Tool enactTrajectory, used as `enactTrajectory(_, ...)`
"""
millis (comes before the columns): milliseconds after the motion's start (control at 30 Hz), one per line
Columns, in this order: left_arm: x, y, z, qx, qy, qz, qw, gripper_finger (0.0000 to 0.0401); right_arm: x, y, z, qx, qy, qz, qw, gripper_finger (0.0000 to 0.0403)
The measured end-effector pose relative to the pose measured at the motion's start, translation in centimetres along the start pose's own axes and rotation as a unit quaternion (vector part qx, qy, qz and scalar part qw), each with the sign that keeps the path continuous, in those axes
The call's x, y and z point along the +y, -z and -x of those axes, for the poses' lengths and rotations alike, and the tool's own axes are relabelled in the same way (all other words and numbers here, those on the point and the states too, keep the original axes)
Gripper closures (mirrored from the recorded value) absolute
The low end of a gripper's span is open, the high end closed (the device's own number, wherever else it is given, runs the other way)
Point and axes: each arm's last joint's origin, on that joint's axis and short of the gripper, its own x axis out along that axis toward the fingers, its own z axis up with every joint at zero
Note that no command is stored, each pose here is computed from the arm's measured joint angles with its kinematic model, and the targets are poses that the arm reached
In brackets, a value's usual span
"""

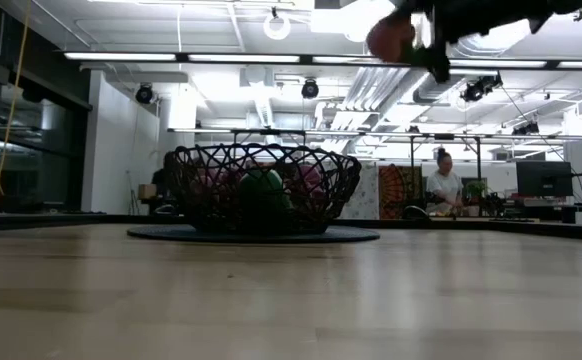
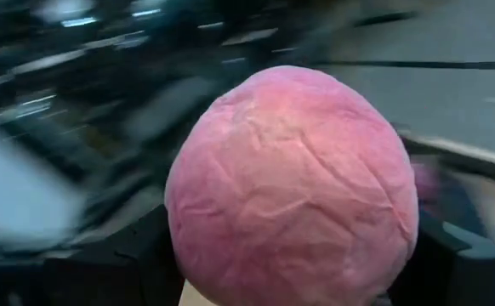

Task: Build produce basket
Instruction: Put the peach into the wire basket

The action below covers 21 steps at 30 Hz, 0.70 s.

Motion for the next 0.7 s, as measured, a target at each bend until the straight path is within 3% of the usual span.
enactTrajectory(67,0.0,0.0,0.0,0.001,0.0,0.0,1.0,0.0145,1.4,0.3,-0.1,0.002,-0.051,0.008,0.999,0.012)
enactTrajectory(167,0.0,0.0,0.0,-0.002,0.0,0.0,1.0,0.0145,2.6,0.6,-0.1,-0.001,-0.084,0.013,0.996,0.0119)
enactTrajectory(700,0.1,-0.1,-0.1,-0.011,-0.021,0.01,1.0,0.0145,3.3,0.9,-0.1,-0.006,-0.088,-0.001,0.996,0.0119)
